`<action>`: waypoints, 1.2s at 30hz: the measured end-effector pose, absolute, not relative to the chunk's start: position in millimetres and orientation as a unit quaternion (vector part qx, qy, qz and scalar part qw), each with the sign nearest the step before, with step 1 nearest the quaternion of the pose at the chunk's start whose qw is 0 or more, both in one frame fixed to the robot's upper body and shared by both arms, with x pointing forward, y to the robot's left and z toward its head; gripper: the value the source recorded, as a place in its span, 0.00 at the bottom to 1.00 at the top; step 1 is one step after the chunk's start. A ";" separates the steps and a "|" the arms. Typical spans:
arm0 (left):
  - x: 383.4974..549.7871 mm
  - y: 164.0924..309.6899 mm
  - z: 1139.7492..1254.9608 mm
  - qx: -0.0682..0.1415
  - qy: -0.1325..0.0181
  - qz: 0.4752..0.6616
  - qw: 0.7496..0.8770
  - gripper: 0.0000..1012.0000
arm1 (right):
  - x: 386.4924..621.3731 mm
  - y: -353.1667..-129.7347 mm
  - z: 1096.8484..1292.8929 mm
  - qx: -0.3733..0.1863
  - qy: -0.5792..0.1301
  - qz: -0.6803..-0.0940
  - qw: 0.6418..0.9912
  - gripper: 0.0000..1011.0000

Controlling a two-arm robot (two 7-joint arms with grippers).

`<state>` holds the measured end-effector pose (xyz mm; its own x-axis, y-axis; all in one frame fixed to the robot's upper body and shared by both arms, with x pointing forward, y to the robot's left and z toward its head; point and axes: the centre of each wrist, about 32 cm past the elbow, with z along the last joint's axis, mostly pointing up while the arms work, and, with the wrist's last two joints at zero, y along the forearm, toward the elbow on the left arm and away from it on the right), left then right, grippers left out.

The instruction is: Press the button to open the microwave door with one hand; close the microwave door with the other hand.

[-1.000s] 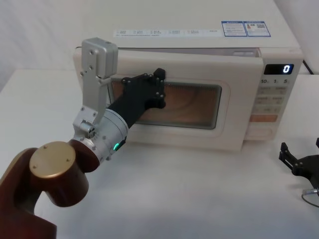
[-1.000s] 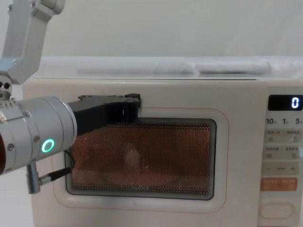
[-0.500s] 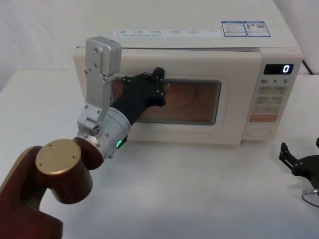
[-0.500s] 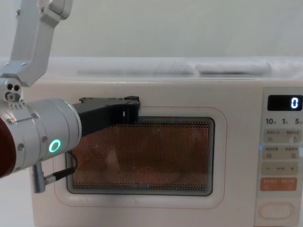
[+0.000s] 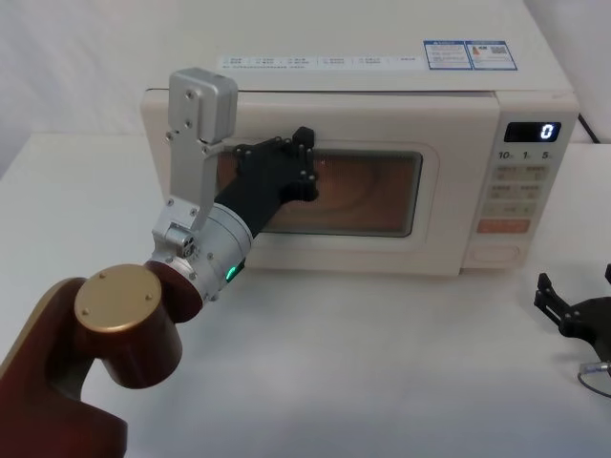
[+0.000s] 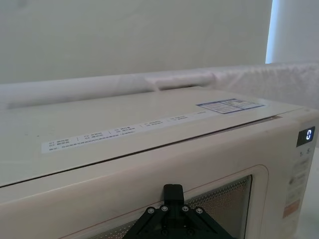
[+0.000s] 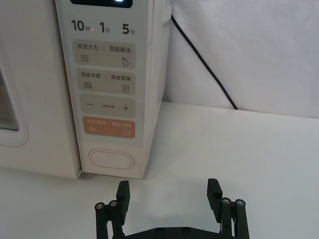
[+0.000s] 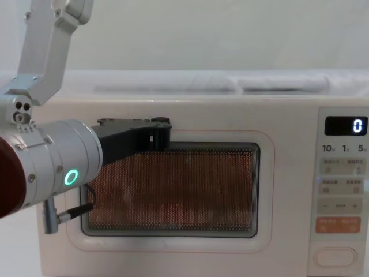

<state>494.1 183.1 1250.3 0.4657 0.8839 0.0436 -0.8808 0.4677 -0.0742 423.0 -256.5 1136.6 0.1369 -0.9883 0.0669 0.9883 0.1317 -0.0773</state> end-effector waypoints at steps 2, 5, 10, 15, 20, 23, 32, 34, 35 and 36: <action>494.9 183.0 1250.3 -0.020 -0.037 0.517 0.855 0.00 | 423.0 -256.5 1136.6 -0.051 0.000 -0.657 0.752 0.99; 495.8 182.8 1250.1 -0.020 -0.036 0.518 0.855 0.00 | 423.0 -256.5 1136.6 -0.051 0.000 -0.657 0.752 0.99; 497.1 182.5 1249.9 -0.019 -0.034 0.519 0.854 0.00 | 423.0 -256.5 1136.7 -0.051 0.000 -0.657 0.752 0.99; 498.4 182.3 1249.4 -0.018 -0.033 0.521 0.853 0.00 | 423.0 -256.5 1136.7 -0.051 0.000 -0.657 0.752 0.99; 499.7 181.7 1249.5 -0.018 -0.031 0.521 0.853 0.00 | 423.0 -256.5 1136.6 -0.051 0.000 -0.657 0.752 0.99; 499.8 181.6 1249.7 -0.018 -0.031 0.521 0.853 0.00 | 423.0 -256.5 1136.6 -0.051 0.000 -0.657 0.752 0.99; 490.4 185.0 1254.0 -0.031 -0.020 0.524 0.851 0.00 | 423.0 -256.5 1136.7 -0.051 0.000 -0.657 0.752 0.99; 487.7 185.6 1255.1 -0.034 -0.019 0.525 0.850 0.00 | 423.0 -256.5 1136.7 -0.051 0.000 -0.657 0.752 0.99; 486.0 186.0 1255.9 -0.036 -0.018 0.525 0.850 0.00 | 423.0 -256.5 1136.7 -0.051 0.000 -0.657 0.752 0.99; 484.5 186.4 1256.3 -0.038 -0.018 0.526 0.850 0.00 | 423.0 -256.5 1136.6 -0.051 0.000 -0.657 0.752 0.99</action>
<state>484.5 186.4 1256.3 0.4468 0.8946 -0.0083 -0.8918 0.4447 -0.0830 423.0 -256.5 1136.6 0.1371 -0.9883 0.0669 0.9882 0.1319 -0.0773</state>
